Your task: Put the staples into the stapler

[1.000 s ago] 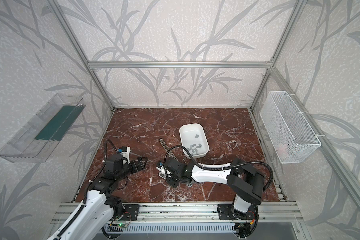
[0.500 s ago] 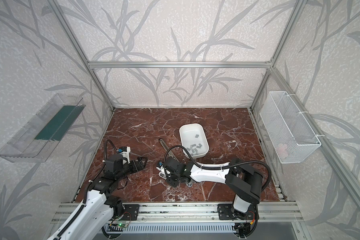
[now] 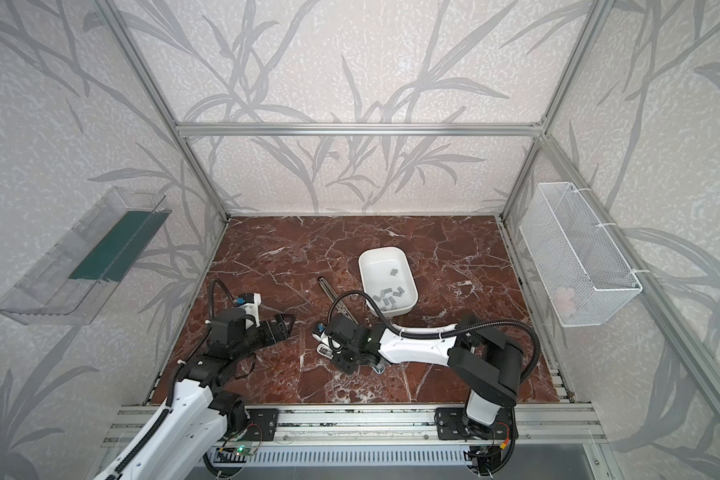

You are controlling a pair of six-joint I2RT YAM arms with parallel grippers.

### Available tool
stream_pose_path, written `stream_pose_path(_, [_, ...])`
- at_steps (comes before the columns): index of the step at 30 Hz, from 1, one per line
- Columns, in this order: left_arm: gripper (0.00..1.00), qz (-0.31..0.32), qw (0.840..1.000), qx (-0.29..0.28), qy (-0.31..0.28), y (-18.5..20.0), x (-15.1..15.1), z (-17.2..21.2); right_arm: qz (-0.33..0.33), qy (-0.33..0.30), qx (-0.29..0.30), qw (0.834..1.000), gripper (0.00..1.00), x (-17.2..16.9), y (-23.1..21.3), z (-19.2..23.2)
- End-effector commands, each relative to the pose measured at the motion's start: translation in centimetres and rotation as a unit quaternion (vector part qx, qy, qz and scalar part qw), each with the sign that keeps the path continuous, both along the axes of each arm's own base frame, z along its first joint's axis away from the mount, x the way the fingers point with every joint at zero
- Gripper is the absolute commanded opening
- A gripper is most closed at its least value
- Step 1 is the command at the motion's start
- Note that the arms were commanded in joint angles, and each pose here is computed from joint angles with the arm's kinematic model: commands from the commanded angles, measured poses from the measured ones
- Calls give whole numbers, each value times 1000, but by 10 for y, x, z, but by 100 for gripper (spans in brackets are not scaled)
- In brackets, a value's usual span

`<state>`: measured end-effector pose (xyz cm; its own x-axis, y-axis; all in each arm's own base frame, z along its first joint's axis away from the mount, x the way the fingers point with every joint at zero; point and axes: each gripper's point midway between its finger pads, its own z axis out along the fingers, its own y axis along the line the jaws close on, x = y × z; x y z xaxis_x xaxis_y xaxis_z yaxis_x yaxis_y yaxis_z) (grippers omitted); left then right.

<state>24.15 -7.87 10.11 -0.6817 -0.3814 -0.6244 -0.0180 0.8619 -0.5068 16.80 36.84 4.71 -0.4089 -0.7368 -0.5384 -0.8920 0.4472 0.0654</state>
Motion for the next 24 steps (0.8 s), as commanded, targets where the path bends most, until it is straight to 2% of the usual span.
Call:
stream_pose_path(1, [100, 0, 1000, 2, -15, 0, 4, 6, -1, -4, -9, 1000, 7, 5, 0, 1])
stream_pose_path(24, [99, -1, 1000, 1, -14, 0, 4, 5, 4, -10, -10, 1000, 5, 6, 1, 3])
